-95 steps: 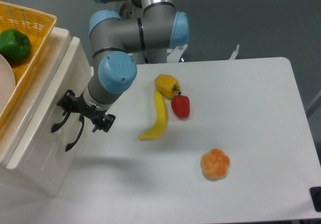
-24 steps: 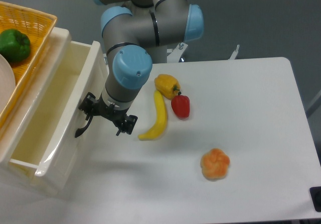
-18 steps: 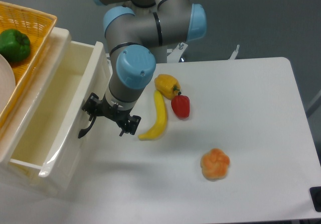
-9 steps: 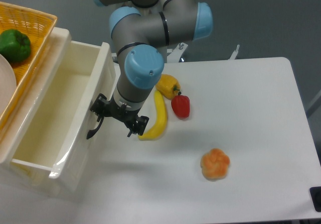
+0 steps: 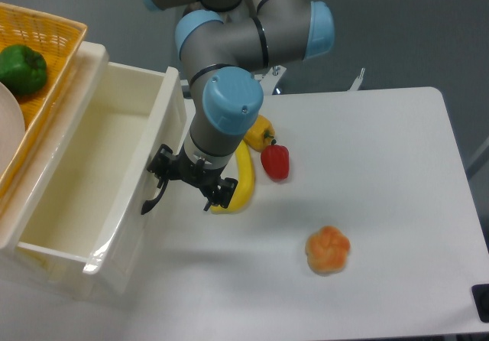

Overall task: Slide the top white drawer open
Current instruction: 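Keep pulling the drawer outward to its full extension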

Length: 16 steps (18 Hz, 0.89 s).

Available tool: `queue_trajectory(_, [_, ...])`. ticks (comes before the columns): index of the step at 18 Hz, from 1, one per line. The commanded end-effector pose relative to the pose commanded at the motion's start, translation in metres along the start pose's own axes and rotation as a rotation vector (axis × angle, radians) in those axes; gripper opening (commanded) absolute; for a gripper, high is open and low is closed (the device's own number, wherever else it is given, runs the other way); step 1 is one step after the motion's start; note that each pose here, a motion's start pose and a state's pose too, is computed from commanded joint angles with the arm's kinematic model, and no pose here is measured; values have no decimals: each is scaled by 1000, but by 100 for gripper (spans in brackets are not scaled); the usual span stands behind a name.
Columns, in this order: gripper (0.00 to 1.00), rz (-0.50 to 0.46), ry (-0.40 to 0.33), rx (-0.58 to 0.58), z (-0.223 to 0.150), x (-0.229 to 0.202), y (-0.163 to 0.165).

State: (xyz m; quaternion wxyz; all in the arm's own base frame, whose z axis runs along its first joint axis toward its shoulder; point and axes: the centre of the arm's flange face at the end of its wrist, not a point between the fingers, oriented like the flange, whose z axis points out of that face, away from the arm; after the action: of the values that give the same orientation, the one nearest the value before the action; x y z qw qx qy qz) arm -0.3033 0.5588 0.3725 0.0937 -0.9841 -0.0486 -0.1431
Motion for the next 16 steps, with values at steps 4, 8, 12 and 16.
queue_trajectory(4, [100,3,-3,4,-3,-5,0])
queue_trajectory(8, [100,8,-8,9,-7,-8,1])
queue_trajectory(12, [100,1,-13,15,-11,-16,1])
queue_trajectory(16, [100,12,-17,21,-16,-25,6])
